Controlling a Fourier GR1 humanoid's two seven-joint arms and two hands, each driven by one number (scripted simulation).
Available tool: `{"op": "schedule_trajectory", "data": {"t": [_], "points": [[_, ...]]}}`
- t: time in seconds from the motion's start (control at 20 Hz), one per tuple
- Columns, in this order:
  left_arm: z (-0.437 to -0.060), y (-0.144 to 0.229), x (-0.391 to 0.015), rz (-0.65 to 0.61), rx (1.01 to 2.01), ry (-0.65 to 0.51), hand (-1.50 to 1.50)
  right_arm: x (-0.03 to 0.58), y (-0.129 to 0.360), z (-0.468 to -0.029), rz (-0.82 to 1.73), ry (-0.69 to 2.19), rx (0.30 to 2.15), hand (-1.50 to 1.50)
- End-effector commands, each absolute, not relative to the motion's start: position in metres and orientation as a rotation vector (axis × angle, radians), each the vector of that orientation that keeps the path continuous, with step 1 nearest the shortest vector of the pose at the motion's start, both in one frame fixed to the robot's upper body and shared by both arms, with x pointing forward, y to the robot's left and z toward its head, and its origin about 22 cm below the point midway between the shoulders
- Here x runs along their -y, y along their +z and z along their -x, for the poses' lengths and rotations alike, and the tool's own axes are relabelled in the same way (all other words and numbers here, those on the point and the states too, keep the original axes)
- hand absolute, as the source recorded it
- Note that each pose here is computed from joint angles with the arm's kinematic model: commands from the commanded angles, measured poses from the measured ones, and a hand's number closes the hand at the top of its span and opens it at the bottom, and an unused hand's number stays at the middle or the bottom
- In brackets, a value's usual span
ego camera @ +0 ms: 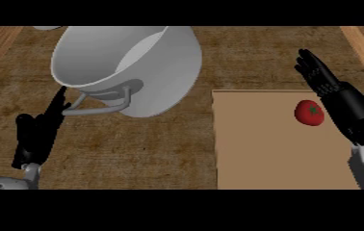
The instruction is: Pick the tomato from the tray and place it in the pot
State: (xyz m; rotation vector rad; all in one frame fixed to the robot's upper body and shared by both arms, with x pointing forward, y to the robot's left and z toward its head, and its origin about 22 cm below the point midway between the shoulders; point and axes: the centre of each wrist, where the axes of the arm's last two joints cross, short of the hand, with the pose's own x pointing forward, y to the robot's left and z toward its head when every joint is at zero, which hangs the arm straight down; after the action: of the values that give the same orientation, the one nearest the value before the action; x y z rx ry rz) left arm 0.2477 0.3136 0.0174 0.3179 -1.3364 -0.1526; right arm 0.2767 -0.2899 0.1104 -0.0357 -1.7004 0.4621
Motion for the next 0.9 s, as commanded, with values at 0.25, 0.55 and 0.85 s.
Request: {"op": "schedule_trajectory", "data": {"t": [0.25, 0.55, 0.85], "points": [[-0.244, 0.02, -0.352, -0.594, 1.316, -0.18, 0.0, 0.334, 0.093, -0.292, 0.597, -0.166, 1.536, 1.5], [-0.246, 0.019, -0.348, -0.529, 1.186, -0.091, 0.0, 0.361, 0.073, -0.277, 1.303, -0.221, 1.522, -1.5], [-0.258, 0.025, -0.339, -0.522, 1.152, -0.119, 0.0, 0.291, 0.053, -0.283, 1.381, -0.158, 1.436, -1.5]]}}
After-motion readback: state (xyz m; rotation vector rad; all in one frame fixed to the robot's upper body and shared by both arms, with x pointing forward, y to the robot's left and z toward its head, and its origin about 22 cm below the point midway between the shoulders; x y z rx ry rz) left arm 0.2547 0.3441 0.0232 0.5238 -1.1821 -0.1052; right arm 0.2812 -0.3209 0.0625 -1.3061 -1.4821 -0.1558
